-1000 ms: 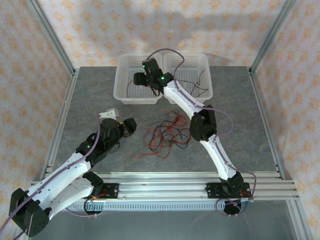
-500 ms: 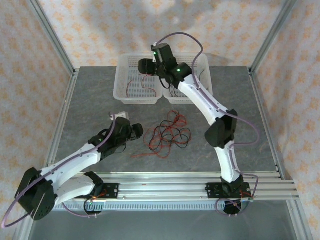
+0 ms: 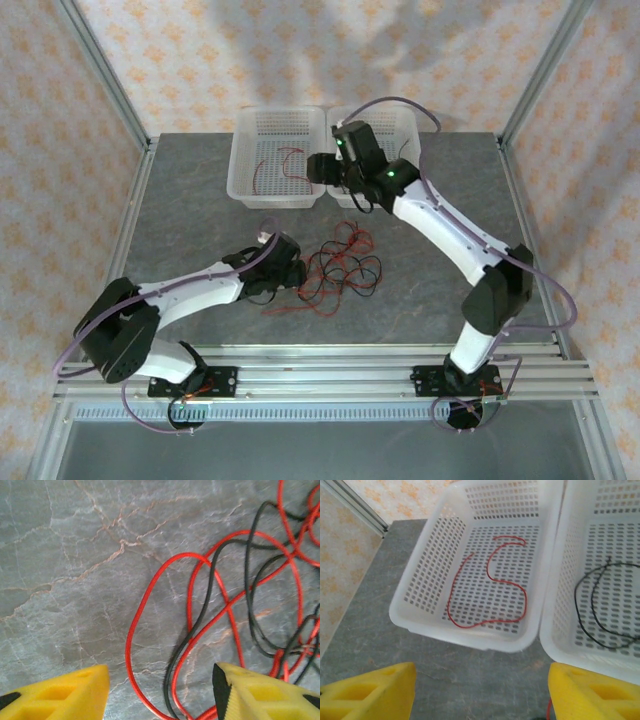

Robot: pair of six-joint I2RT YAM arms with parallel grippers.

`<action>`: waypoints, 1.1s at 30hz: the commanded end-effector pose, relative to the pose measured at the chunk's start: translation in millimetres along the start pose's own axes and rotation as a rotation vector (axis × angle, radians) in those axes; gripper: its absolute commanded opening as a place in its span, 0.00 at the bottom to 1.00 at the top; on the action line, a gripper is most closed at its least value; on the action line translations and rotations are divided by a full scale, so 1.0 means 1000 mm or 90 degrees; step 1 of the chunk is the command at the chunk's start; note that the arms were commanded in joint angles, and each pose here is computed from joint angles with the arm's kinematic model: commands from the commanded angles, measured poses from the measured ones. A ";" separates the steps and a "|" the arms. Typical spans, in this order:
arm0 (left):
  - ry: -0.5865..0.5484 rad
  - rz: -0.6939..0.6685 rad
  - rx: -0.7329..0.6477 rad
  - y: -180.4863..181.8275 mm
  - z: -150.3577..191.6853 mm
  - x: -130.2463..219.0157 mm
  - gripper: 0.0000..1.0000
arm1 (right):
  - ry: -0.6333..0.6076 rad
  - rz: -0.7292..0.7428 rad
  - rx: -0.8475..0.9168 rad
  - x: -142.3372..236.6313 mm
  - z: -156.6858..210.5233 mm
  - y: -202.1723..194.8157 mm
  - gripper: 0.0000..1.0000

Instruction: Untangle the cables

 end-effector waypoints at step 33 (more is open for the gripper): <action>-0.245 -0.015 -0.042 -0.070 -0.049 0.078 0.00 | 0.017 -0.216 -0.299 0.024 0.181 -0.004 0.66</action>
Point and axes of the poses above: each hand's point on the last joint's axis, 136 mm out from that joint toward the fingers, its own x axis back along the fingers, its own y axis along the line the jaws close on, z = x × y, the point moved 8 cm from there along x, back along the fingers, and after that the axes turned 15 degrees about x, right-handed, at the moved point
